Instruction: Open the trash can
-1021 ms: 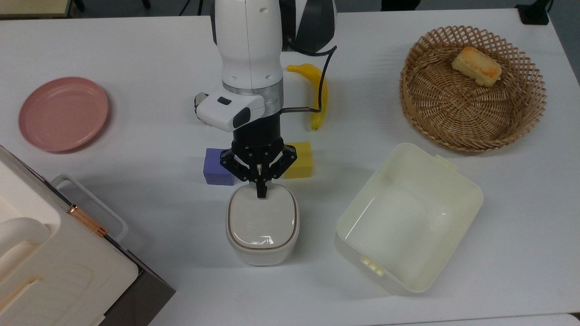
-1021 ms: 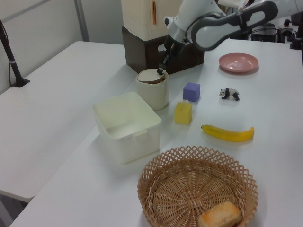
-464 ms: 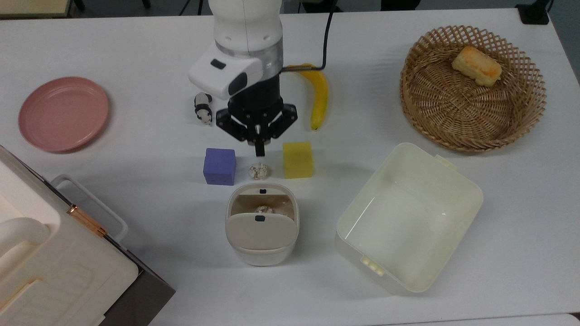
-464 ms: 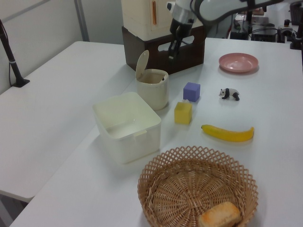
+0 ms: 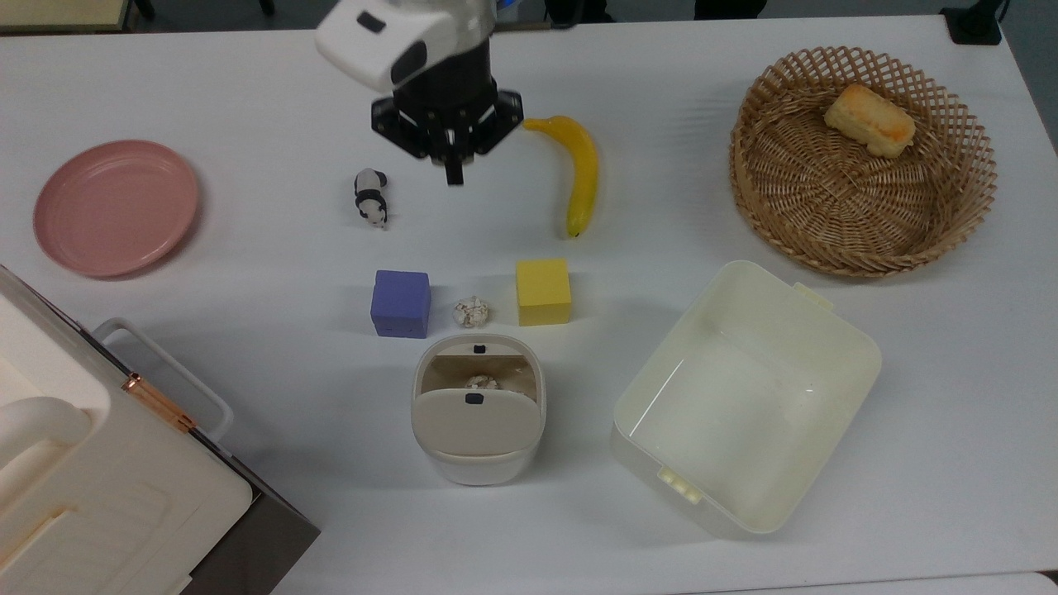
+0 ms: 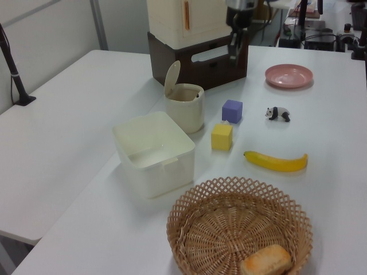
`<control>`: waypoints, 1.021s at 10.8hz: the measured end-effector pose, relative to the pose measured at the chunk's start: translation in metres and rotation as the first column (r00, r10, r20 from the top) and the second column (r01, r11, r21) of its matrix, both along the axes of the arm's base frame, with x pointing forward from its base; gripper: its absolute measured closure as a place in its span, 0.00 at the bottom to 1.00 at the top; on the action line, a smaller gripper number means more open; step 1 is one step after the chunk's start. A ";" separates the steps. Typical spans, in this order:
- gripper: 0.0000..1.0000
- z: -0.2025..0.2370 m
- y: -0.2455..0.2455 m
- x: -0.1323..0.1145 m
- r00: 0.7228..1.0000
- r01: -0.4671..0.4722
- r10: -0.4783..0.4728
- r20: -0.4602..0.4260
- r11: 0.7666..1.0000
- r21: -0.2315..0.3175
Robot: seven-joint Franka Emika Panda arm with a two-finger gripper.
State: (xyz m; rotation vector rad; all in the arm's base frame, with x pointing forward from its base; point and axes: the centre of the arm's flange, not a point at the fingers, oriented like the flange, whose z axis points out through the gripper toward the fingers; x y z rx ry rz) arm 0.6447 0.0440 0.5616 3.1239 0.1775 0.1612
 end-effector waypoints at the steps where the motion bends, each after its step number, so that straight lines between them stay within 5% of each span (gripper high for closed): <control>1: 0.99 0.009 -0.004 -0.012 1.000 0.005 -0.005 -0.030 1.000 -0.001; 5: 0.99 0.035 -0.035 -0.051 0.993 0.051 -0.051 -0.109 0.999 0.000; 11: 0.95 0.053 -0.046 -0.068 0.993 0.067 -0.066 -0.096 0.998 0.005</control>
